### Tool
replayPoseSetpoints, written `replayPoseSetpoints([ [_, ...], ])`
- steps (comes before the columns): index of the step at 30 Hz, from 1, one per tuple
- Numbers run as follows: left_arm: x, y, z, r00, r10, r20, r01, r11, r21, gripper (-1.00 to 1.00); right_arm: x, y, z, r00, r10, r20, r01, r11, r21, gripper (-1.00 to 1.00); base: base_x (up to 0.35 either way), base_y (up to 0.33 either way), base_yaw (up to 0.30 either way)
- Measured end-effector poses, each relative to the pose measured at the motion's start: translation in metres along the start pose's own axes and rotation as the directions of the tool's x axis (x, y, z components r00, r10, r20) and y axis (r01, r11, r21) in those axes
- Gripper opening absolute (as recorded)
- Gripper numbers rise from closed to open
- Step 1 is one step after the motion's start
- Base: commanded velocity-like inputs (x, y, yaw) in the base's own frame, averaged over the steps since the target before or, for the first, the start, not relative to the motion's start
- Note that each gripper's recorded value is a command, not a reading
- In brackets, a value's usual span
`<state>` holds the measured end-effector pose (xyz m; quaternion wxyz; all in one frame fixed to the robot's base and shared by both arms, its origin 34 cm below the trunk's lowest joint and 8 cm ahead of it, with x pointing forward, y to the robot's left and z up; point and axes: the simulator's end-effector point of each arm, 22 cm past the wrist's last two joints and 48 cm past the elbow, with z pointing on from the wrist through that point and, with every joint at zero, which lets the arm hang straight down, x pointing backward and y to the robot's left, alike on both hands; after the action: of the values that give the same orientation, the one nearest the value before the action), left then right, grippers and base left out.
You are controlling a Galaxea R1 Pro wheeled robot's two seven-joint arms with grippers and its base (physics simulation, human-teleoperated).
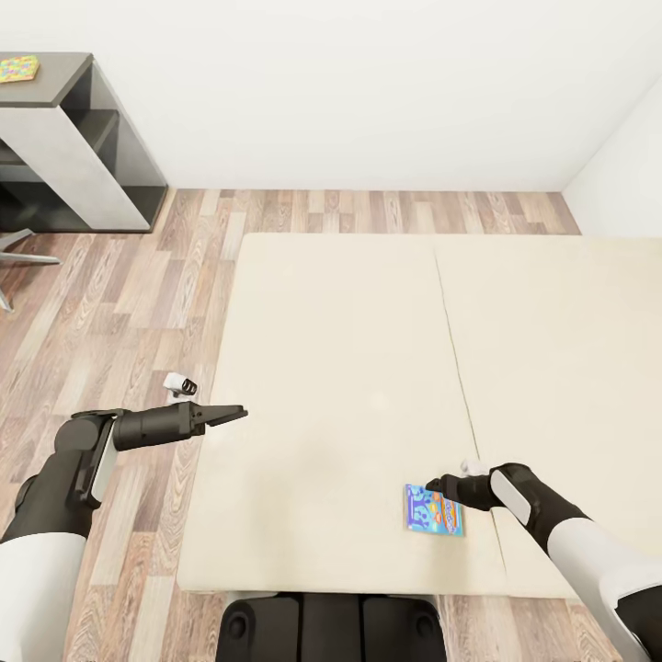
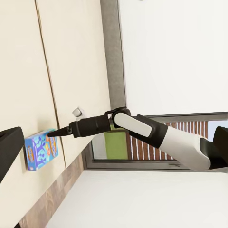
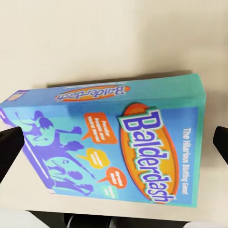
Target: Put all the toys in the child's room - the three board games (two on the bed and one on the table), the two jigsaw puzzles on the table, and the tennis ball on the table - inside the toy box on the table in the child's room.
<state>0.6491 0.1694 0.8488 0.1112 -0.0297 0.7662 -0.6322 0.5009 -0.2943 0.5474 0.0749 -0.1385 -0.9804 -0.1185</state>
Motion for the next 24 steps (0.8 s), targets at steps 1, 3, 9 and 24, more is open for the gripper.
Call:
replayPoseSetpoints([
  [1,0.0,0.001,0.0,1.0,-0.001,0.0,0.001,1.0,0.0,1.0,0.0,0.0,0.001,1.0,0.0,-0.001,0.0,1.0,0.0,1.0,0.0,0.0,0.0],
  [3,0.001,0.002,0.0,1.0,-0.004,-0.001,0.004,1.0,-0.001,1.0,0.002,-0.001,0.002,1.0,0.001,-0.004,-0.001,1.0,0.001,1.0,0.0,0.0,0.0],
  [9,0.003,0.007,0.001,1.0,-0.013,-0.002,0.013,1.0,-0.002,1.0,0.005,-0.003,0.006,1.0,0.004,-0.013,-0.004,1.0,0.004,1.0,0.0,0.0,0.0],
  [24,0.008,0.018,0.003,0.999,-0.035,-0.007,0.035,0.999,-0.006,1.0,0.013,-0.008,0.015,0.999,0.009,-0.033,-0.009,1.0,0.009,1.0,0.0,0.0,0.0],
])
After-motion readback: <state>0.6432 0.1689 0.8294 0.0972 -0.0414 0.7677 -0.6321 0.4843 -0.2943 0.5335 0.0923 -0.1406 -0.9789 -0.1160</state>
